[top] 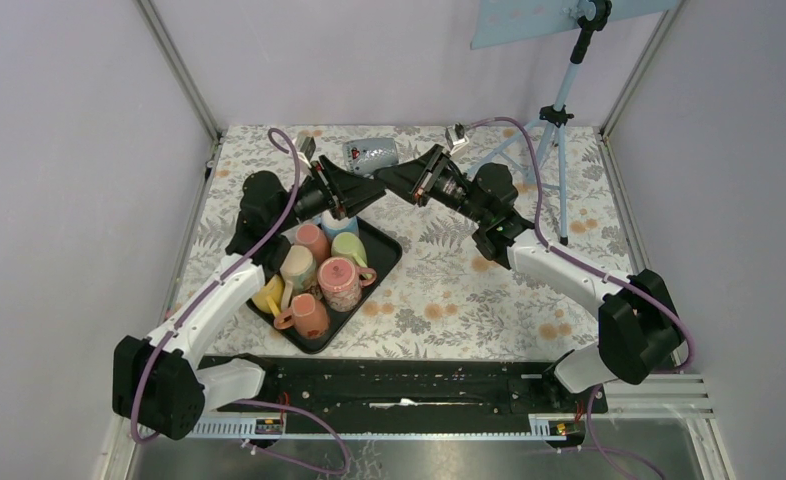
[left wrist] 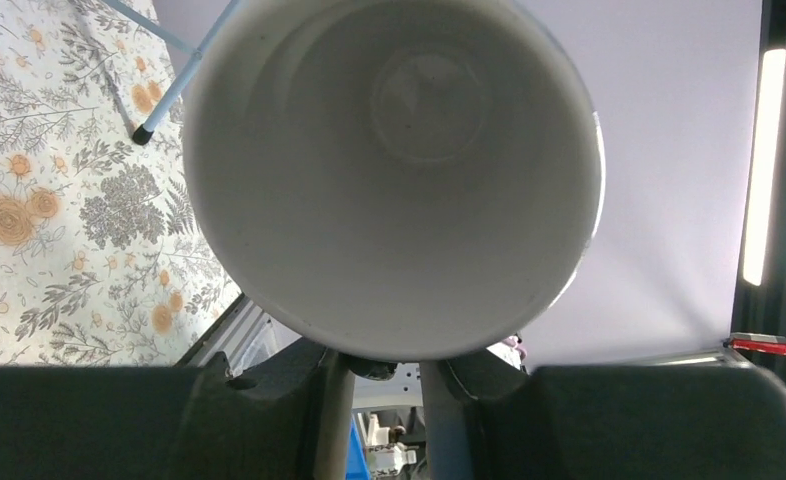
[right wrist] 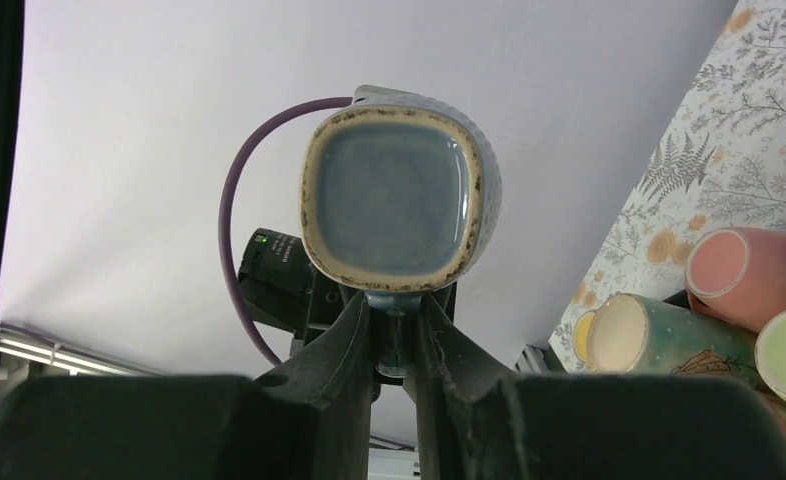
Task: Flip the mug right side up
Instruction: Turn over the cup on the tray, then place the cup at the center of the board, then turn over the cup on the tray.
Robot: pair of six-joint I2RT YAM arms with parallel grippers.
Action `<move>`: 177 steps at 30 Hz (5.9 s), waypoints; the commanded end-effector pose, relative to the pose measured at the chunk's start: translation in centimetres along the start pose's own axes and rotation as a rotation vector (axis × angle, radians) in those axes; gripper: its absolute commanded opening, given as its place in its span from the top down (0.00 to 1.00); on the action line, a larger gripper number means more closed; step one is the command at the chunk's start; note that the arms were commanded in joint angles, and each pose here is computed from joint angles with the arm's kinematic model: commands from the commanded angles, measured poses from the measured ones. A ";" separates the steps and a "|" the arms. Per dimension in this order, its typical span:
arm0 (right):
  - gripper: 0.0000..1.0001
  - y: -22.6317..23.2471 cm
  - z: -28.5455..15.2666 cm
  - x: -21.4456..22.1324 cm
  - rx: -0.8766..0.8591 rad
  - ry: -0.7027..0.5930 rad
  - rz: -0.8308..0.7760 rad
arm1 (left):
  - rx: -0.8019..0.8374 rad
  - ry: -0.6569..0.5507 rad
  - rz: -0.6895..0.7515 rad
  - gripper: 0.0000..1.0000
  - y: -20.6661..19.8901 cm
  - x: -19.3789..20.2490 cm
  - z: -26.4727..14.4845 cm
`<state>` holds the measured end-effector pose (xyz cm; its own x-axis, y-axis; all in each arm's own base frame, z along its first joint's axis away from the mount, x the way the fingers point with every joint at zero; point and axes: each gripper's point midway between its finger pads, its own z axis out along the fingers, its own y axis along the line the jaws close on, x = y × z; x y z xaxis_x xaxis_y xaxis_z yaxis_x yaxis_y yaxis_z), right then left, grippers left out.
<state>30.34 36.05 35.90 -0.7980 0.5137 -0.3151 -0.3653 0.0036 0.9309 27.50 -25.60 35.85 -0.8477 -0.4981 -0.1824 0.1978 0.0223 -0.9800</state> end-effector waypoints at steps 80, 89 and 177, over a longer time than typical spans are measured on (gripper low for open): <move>0.00 -5.0 -22.5 -2.7 0.945 -0.195 -0.560 | -1.165 0.171 0.787 1.00 27.8 -10.4 14.3; 0.00 -5.7 -22.0 -2.3 0.947 -0.173 -0.542 | -1.204 0.219 0.738 1.00 31.4 -10.9 13.5; 0.00 -25.4 -2.7 10.5 0.775 0.424 -0.666 | -0.790 -0.132 0.717 0.01 5.3 0.0 -10.6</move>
<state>29.23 37.50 6.99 -0.7462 -0.1330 -0.6523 -0.4695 0.7998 0.3740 23.36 -16.47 29.07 -0.6122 -0.2092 -0.7626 0.2188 0.8819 -0.4176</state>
